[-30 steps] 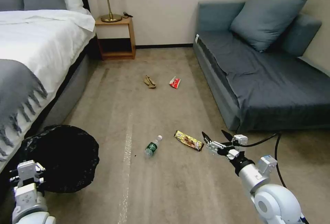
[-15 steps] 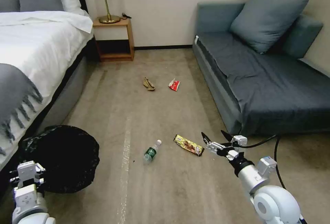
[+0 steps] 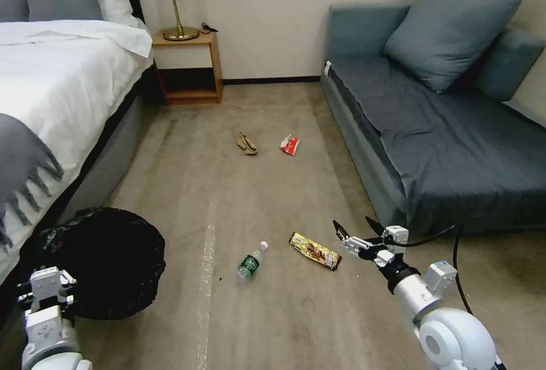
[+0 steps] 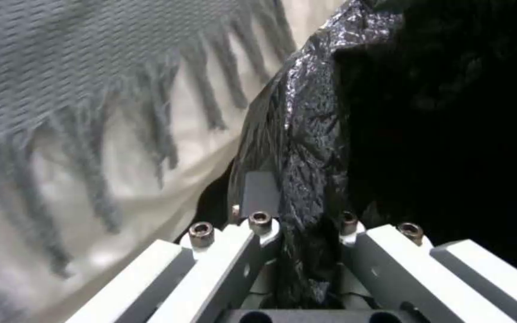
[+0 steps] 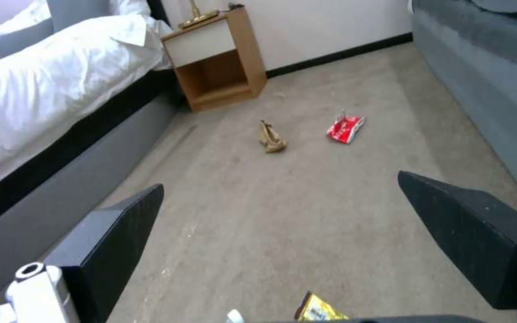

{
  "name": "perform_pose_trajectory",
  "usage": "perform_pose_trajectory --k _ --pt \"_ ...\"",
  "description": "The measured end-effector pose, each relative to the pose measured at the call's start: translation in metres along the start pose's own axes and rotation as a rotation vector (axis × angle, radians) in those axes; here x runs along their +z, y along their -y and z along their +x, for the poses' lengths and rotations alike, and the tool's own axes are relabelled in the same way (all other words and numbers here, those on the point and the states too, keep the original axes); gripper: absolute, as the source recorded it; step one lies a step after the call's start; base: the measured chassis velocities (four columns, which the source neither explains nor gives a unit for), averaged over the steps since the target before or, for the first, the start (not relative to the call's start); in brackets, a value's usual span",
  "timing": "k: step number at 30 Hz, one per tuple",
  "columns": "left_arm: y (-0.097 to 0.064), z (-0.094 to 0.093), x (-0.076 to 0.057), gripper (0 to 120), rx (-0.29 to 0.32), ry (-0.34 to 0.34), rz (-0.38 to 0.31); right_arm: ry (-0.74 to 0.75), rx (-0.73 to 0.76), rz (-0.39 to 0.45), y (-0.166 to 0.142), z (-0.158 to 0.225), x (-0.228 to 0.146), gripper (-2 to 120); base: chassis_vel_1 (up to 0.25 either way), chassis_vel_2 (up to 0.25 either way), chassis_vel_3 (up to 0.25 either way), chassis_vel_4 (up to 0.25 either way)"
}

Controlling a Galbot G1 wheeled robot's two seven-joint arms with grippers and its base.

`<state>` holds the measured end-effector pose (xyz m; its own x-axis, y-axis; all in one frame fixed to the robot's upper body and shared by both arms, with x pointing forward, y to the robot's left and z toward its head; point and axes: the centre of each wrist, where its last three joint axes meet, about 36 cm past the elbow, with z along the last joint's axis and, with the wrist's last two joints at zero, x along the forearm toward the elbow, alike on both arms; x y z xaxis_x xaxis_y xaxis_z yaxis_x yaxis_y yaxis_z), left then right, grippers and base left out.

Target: Pick up the trash bin, then pick up the garbage on the floor and place it into the trash bin.

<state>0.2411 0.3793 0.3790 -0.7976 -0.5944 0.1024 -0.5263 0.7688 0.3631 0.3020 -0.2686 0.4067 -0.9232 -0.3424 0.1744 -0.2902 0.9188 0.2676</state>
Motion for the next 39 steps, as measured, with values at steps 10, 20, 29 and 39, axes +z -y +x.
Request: perform_pose_trajectory --k 10,20,29,39 --pt "0.001 -0.001 0.003 4 0.006 0.012 0.004 -0.003 0.002 0.006 0.001 -0.002 0.002 100 -0.090 0.080 0.090 -0.086" --pt "0.001 0.000 0.004 4 0.006 0.015 0.003 -0.003 0.003 0.008 0.001 -0.001 0.004 100 -0.082 0.092 0.084 -0.086" --pt "0.000 0.003 0.009 4 0.003 0.029 0.005 0.001 0.006 0.008 0.001 0.001 0.008 100 -0.095 0.089 0.094 -0.087" --pt "-0.005 -0.003 0.015 4 0.009 0.033 0.010 -0.077 0.011 -0.012 0.001 -0.005 0.005 100 -0.044 0.049 0.044 -0.048"
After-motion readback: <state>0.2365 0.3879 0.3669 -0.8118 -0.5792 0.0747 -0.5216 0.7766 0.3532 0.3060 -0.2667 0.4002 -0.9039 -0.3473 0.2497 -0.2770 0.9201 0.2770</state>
